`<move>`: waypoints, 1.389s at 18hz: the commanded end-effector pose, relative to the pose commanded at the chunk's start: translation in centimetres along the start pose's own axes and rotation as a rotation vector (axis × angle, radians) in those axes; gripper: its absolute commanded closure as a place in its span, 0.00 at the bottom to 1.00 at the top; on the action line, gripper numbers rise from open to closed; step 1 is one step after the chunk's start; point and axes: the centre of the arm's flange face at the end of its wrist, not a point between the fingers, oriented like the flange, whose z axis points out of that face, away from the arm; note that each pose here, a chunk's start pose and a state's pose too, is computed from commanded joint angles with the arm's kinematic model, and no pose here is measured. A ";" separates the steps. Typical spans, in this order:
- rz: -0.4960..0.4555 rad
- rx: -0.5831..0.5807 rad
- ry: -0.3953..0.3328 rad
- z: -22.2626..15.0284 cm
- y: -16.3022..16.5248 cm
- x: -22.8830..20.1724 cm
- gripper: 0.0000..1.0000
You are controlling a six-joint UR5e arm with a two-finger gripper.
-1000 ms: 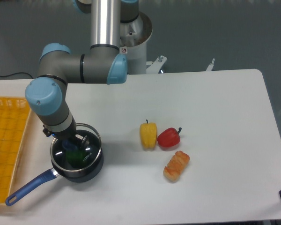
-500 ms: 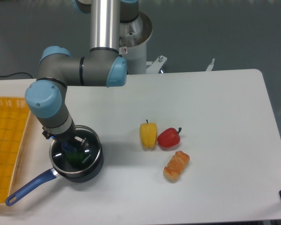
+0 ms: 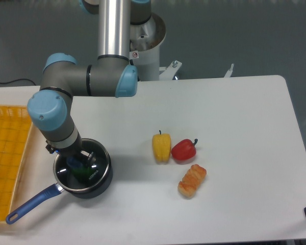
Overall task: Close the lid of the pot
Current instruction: 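Press and settle the lid flat on the saucepan rim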
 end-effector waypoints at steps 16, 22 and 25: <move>0.002 -0.001 0.001 0.1 0.0 0.0 0.32; 0.005 -0.003 0.000 0.1 0.1 0.0 0.24; 0.011 -0.003 -0.002 0.0 0.2 0.1 0.20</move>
